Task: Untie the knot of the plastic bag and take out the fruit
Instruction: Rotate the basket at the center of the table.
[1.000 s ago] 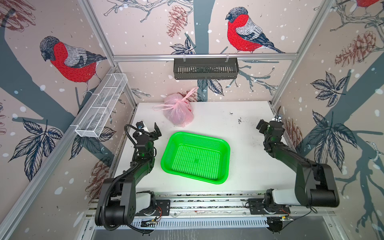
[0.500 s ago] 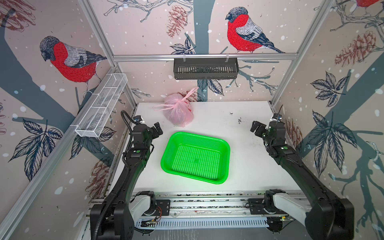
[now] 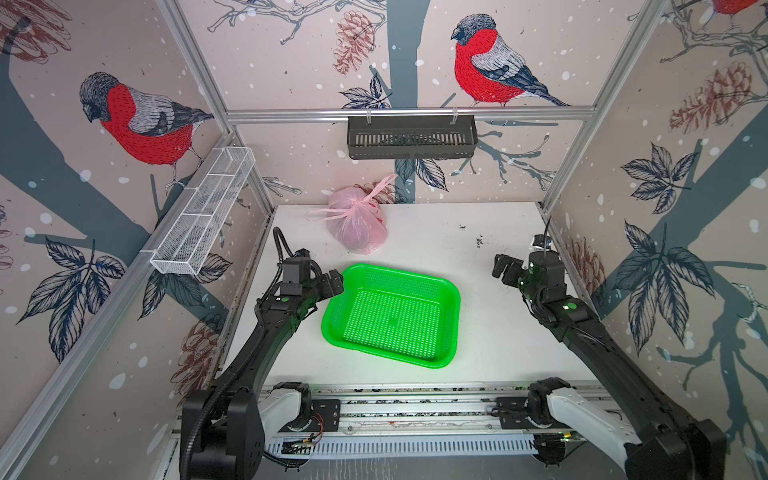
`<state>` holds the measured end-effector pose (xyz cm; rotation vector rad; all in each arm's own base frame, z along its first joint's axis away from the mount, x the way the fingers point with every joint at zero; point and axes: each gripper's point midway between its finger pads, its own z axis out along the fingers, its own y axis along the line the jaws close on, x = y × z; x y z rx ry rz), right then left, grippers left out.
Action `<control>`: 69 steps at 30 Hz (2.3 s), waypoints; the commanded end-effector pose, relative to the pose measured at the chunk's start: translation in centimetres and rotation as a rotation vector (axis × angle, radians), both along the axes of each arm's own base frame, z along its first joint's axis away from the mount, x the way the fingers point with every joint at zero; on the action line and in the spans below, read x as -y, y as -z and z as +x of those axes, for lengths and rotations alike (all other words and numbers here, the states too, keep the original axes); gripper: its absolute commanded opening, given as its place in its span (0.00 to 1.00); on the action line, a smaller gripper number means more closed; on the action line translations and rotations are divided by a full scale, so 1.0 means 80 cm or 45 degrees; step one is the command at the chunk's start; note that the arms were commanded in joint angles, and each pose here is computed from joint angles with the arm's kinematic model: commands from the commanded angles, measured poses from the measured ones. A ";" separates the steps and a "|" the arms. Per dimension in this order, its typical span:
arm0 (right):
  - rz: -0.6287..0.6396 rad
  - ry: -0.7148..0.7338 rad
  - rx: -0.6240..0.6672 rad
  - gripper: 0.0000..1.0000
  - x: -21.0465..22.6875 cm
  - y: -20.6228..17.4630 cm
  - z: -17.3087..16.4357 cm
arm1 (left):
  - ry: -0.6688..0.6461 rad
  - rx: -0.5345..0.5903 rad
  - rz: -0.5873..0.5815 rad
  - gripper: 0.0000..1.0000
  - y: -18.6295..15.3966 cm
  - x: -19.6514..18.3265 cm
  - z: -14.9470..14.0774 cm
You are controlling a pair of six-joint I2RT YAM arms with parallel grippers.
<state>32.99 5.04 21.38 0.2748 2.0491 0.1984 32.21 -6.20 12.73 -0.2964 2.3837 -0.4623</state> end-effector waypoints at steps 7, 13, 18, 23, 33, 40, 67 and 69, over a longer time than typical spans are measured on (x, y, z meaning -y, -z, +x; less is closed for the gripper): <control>0.028 -0.012 -0.006 1.00 -0.005 0.008 0.001 | 0.143 -0.157 0.031 0.81 0.037 0.035 -0.012; 0.046 -0.024 -0.009 1.00 -0.009 0.014 0.004 | 0.152 -0.208 0.045 0.63 0.052 0.039 -0.016; 0.061 -0.037 -0.008 0.99 -0.013 0.017 0.007 | 0.171 -0.216 0.043 0.50 0.057 0.051 -0.018; 0.063 -0.054 -0.012 0.99 -0.017 0.019 0.010 | 0.201 -0.236 0.031 0.38 0.062 0.070 -0.021; 0.025 -0.010 0.015 0.99 -0.005 0.011 0.006 | 0.160 -0.249 -0.039 0.13 0.065 0.113 -0.019; 0.017 0.052 0.064 0.99 0.012 -0.004 0.005 | 0.188 -0.211 -0.095 0.09 0.055 0.165 -0.016; 0.093 0.054 0.015 1.00 0.019 -0.013 -0.014 | -0.397 -0.127 -0.305 0.02 0.053 0.220 -0.039; 0.111 0.039 0.015 0.99 0.015 -0.013 -0.012 | -0.456 -0.124 -0.262 0.02 0.049 0.212 -0.049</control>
